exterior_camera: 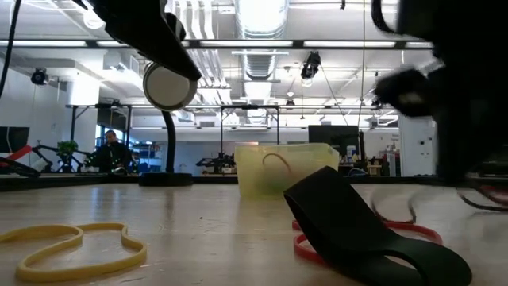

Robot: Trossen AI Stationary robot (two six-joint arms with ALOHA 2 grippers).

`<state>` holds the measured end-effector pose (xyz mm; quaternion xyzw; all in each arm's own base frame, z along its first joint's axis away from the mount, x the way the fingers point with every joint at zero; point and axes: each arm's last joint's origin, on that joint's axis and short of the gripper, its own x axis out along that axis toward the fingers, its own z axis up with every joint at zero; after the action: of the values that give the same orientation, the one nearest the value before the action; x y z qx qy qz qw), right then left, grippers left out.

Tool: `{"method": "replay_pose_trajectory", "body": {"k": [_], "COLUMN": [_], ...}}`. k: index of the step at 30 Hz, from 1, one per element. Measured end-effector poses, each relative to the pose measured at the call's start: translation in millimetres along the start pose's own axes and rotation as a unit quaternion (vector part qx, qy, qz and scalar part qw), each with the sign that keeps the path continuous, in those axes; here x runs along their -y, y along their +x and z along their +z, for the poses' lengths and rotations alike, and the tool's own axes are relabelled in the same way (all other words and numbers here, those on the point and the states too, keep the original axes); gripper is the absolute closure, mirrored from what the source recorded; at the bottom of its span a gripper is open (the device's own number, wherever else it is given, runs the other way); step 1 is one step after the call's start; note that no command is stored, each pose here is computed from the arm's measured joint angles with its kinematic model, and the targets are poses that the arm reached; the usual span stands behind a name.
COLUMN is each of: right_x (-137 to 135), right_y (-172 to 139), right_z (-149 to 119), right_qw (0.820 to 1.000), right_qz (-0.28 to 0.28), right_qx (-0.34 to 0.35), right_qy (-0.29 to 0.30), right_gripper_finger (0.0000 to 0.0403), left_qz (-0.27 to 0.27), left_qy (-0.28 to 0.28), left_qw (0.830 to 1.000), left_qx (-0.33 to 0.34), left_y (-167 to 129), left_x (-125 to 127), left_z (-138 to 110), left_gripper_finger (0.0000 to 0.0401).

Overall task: Pick and place rubber bands into bin
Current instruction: Put the blue rubber band into the yellow bin

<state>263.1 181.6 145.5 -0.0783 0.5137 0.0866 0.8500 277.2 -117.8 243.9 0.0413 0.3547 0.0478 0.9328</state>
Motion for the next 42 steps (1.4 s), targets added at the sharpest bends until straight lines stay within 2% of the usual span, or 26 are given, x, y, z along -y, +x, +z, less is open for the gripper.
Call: {"method": "replay_pose_trajectory", "body": {"k": [5, 9, 16, 21, 27, 30, 34, 42], "right_x": [1.9, 3.1, 13.4, 36.8, 81.9, 108.1, 142.2, 190.0], "right_y": [-19.7, -36.3, -59.5, -65.8, -61.0, -57.5, -54.3, -47.7], "right_z": [15.1, 31.1, 55.2, 73.0, 80.3, 80.6, 79.7, 67.1], "right_qw": [0.998, 0.994, 0.973, 0.961, 0.953, 0.953, 0.962, 0.985], "right_qz": [-0.052, -0.096, -0.197, -0.238, -0.268, -0.273, -0.252, -0.165], "right_qx": [0.001, 0.005, 0.021, 0.024, -0.012, -0.032, -0.045, -0.054], "right_qy": [-0.028, -0.056, -0.117, -0.136, -0.139, -0.123, -0.092, -0.015], "right_gripper_finger": [0.0395, 0.0395, 0.0395, 0.0395, 0.0395, 0.0394, 0.0394, 0.0394], "left_qz": [-0.004, -0.001, 0.005, -0.008, -0.014, -0.019, -0.025, -0.027], "left_qy": [-0.005, -0.035, -0.073, -0.083, -0.076, -0.07, -0.065, -0.061], "left_qw": [1.0, 0.999, 0.995, 0.996, 0.996, 0.996, 0.997, 0.997], "left_qx": [-0.013, -0.032, -0.061, -0.042, -0.046, -0.046, -0.046, -0.046], "left_y": [1.8, 7.3, 15.6, 17.8, 17.3, 15.6, 13.9, 12.9], "left_x": [4.4, 4.2, 4.6, 8.2, 11.2, 14.6, 17.9, 19.5], "left_z": [-11.5, -27.0, -51.0, -55.5, -60.6, -61.7, -62.6, -63.7], "left_gripper_finger": [0.0299, 0.0299, 0.0299, 0.0299, 0.0299, 0.0299, 0.0299, 0.0299]}}
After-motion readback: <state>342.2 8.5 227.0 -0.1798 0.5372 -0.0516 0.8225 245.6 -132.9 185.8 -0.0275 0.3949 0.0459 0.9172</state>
